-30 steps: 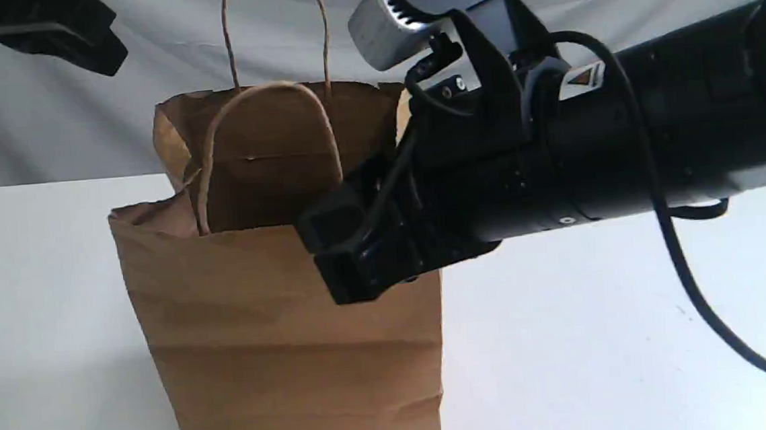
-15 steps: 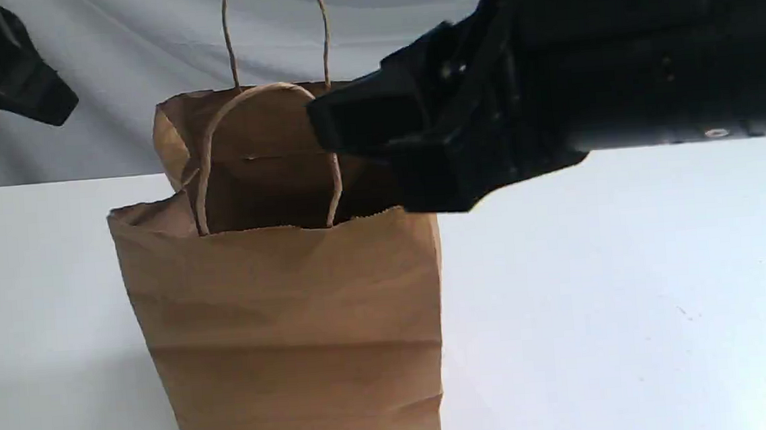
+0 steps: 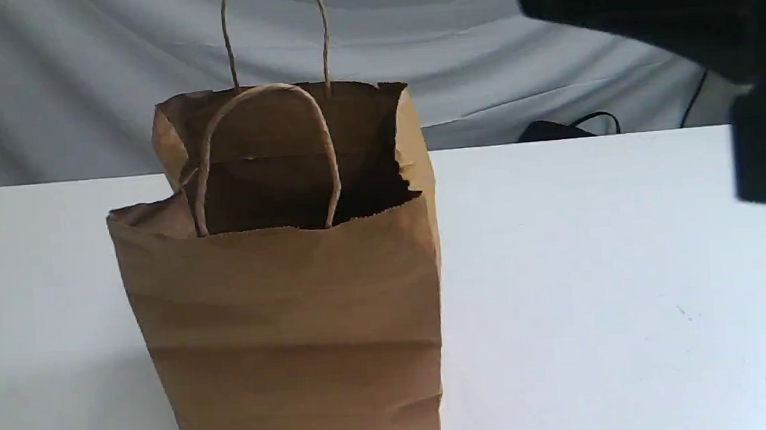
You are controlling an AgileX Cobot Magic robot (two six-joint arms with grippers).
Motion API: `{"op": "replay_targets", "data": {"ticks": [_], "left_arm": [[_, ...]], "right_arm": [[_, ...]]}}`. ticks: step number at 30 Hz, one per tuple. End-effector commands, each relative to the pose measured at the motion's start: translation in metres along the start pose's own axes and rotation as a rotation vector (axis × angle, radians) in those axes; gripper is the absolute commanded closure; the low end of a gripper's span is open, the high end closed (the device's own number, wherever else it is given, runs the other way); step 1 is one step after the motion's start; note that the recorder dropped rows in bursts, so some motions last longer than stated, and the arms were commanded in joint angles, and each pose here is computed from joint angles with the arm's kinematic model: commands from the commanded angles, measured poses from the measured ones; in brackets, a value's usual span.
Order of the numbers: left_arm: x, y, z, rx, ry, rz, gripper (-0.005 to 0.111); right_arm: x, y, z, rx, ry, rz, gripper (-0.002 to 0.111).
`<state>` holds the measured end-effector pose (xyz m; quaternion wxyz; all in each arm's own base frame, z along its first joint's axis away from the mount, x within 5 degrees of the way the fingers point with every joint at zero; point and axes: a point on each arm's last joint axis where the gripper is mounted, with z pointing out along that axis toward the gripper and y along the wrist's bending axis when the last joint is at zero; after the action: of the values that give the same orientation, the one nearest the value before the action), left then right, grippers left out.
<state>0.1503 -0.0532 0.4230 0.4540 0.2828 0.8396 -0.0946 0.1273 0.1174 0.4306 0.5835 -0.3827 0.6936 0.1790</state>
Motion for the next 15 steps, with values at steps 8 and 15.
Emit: {"op": "replay_targets", "data": {"ticks": [8, 15], "left_arm": [[0.089, -0.041, -0.022, -0.021, -0.252, -0.094, 0.107], [0.14, -0.057, -0.025, -0.061, -0.445, -0.14, 0.107]], "right_arm": [[0.038, -0.001, -0.018, 0.123, 0.053, 0.052, 0.108], [0.086, 0.011, -0.015, 0.111, 0.059, 0.127, 0.108]]}}
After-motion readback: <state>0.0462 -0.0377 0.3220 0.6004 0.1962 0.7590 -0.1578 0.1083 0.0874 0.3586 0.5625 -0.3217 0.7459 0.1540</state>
